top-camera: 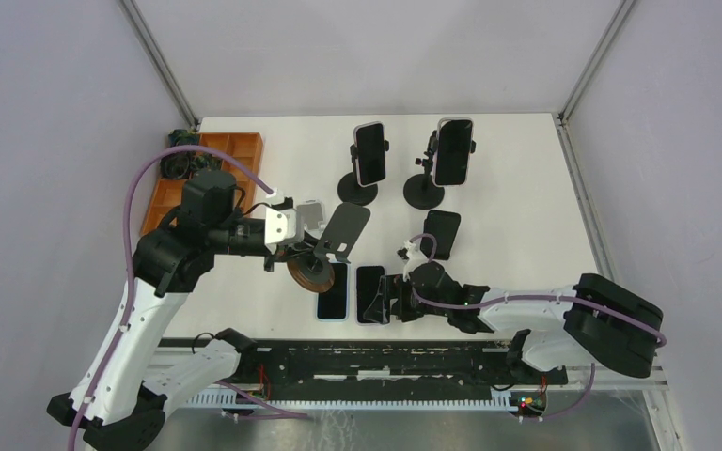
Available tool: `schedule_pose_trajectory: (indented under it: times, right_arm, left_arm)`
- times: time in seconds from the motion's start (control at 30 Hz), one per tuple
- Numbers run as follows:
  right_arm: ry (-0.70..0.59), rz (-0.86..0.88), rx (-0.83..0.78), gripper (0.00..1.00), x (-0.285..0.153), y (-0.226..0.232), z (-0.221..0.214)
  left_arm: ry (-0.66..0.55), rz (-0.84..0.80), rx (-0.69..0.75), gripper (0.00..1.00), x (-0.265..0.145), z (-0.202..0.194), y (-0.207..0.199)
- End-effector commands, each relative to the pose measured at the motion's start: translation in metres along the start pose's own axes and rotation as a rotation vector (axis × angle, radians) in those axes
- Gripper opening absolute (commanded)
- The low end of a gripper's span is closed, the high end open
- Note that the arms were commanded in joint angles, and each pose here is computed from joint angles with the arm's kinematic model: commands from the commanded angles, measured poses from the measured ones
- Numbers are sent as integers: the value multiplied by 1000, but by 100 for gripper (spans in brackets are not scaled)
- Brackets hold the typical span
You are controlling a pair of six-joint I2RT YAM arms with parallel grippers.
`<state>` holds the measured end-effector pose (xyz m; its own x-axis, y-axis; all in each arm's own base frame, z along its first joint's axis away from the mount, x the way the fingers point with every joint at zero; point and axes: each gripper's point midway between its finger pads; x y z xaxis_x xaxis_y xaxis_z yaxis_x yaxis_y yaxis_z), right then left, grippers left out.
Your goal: Remove the phone from the phone stand
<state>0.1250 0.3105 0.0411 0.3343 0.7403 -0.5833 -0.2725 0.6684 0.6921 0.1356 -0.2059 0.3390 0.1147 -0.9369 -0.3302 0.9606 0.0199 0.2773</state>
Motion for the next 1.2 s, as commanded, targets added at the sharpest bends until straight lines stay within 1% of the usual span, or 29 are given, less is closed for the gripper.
schedule_pose_trajectory:
  times: [0.0,0.07,0.13,0.2,0.23,0.3,0.4,0.47,0.53,0.63,0.77,0.87,0.93,0.97,1.1,1.13,1.17]
  right_arm:
    - [-65,70,1,89,-5,30,24]
    - [-75,17,-33,89,-9,27,36]
    - [-126,-11,-82,90,-20,31,56]
    - [-201,34,-111,90,-38,45,80]
    - [-237,86,-131,90,-47,58,90]
    - [-309,269,-212,90,-75,103,110]
    - [-356,526,-341,89,-116,167,120]
    - [-381,653,-392,89,-140,198,124]
    - [-420,744,-424,88,-158,222,131]
    - [-471,834,-442,86,-175,245,140]
    - [-516,937,-413,78,-188,265,149]
    - [-521,984,-380,70,-188,274,152]
    - [-521,1006,-374,62,-188,279,152]
    - [-524,1022,-372,55,-190,283,152]
    - [-535,1061,-377,23,-196,291,153]
    - [-535,1059,-380,14,-196,290,152]
    - [-539,1051,-385,5,-196,289,152]
  left_arm:
    - [-61,6,47,2,-6,23,0]
    - [-58,1,46,2,-6,22,0]
    - [-59,-5,45,2,-6,22,-2]
    - [-59,-13,46,2,-6,21,-3]
    - [-61,-18,48,2,-6,22,-5]
    - [-63,-32,49,2,-6,22,-8]
    - [-77,-66,53,2,-6,23,-15]
    - [-93,-91,62,2,-7,25,-20]
    - [-108,-109,59,2,-7,28,-24]
    - [-126,-130,59,2,-9,31,-30]
    - [-132,-143,53,2,-9,31,-34]
    - [-136,-155,46,2,-9,31,-37]
    - [-139,-162,40,2,-9,30,-38]
    - [-140,-165,36,2,-8,30,-39]
    - [-130,-176,17,2,-6,23,-41]
    - [-121,-181,10,3,-5,19,-42]
    - [-117,-180,9,7,-5,17,-42]
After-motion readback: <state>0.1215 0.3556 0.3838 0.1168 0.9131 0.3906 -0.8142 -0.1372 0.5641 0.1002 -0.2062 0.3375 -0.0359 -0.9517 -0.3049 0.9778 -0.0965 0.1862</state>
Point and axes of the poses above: each gripper's point midway between its finger pads, its own x axis out along the fingers, its own y axis along the line the jaws close on, z = x × y, and after that the axes turned 4 degrees about x, right-handed
